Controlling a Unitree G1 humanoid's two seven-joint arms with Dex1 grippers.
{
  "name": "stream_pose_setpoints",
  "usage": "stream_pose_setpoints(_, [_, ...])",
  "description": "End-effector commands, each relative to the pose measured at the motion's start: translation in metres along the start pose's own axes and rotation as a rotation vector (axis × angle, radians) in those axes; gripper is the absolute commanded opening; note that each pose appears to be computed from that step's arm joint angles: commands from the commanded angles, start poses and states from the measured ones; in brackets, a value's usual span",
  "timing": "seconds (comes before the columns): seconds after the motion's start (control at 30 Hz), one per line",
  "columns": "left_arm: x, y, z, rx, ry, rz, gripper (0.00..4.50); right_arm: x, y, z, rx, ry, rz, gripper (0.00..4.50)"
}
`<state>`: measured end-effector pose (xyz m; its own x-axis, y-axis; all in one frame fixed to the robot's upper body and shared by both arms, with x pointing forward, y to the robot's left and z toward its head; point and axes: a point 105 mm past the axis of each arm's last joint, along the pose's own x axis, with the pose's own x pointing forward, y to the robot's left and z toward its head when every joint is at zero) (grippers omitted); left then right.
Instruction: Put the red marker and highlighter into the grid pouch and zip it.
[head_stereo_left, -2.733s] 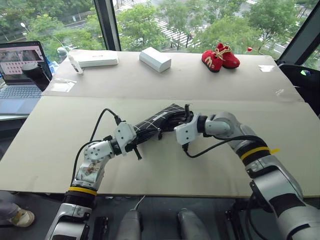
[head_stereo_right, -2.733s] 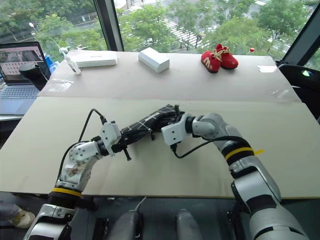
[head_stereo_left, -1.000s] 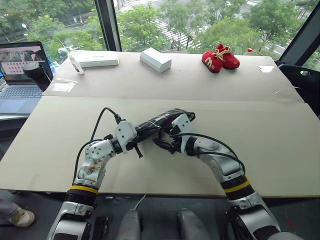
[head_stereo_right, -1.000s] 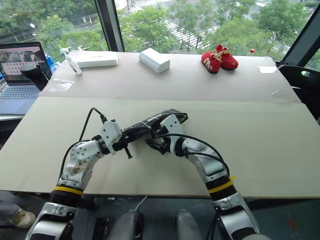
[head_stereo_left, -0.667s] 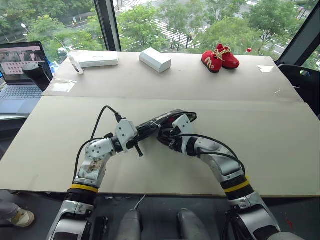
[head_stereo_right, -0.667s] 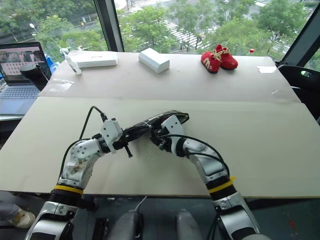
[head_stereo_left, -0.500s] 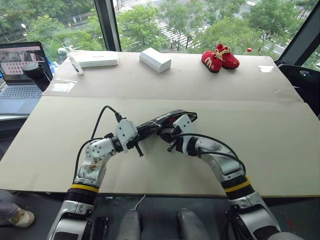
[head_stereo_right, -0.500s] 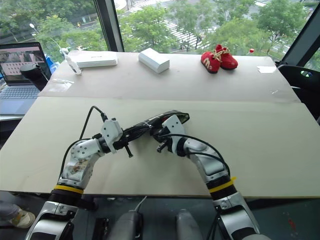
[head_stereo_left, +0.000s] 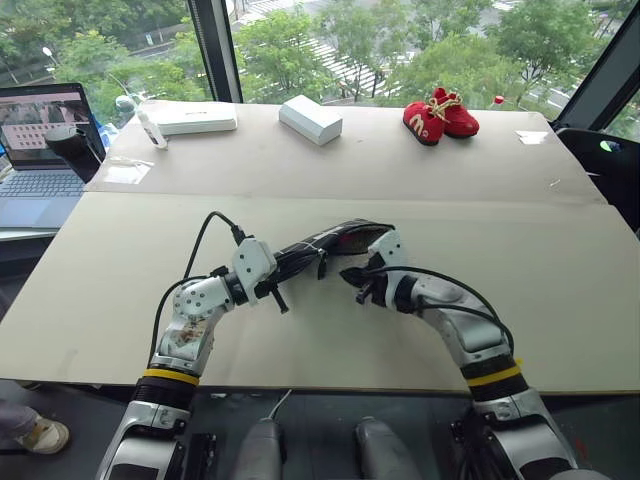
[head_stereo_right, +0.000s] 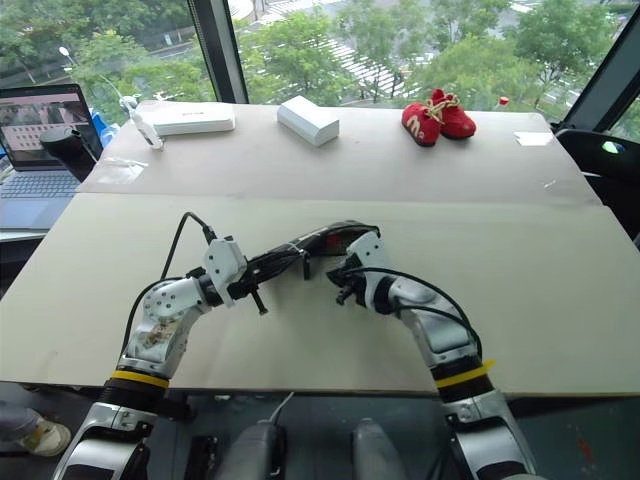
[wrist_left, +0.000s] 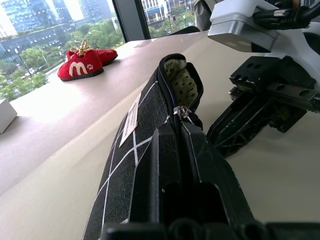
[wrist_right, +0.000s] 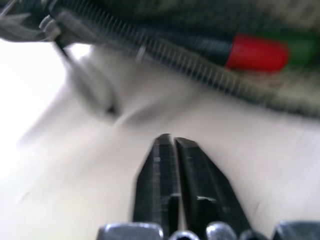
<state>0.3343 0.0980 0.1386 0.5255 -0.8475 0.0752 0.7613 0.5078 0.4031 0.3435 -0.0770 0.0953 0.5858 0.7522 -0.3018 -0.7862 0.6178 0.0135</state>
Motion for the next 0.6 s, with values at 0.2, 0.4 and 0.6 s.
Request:
stream_pose_setpoints(0.2, [-0.001, 0.008, 0.009, 0.025, -0.032, 0.021, 0.00, -0.002, -0.003, 0.015, 0.018, -0.040, -0.037, 2.79])
stream_pose_setpoints(0.4, [0.000, 0.007, 0.008, 0.020, -0.032, 0.016, 0.00, 0.013, 0.004, 0.033, 0.024, -0.094, -0.029, 2.79])
stream_pose_setpoints(0.6, [0.000, 0.006, 0.007, 0.018, -0.033, 0.014, 0.00, 0.024, 0.019, 0.054, 0.036, -0.146, 0.031, 2.79])
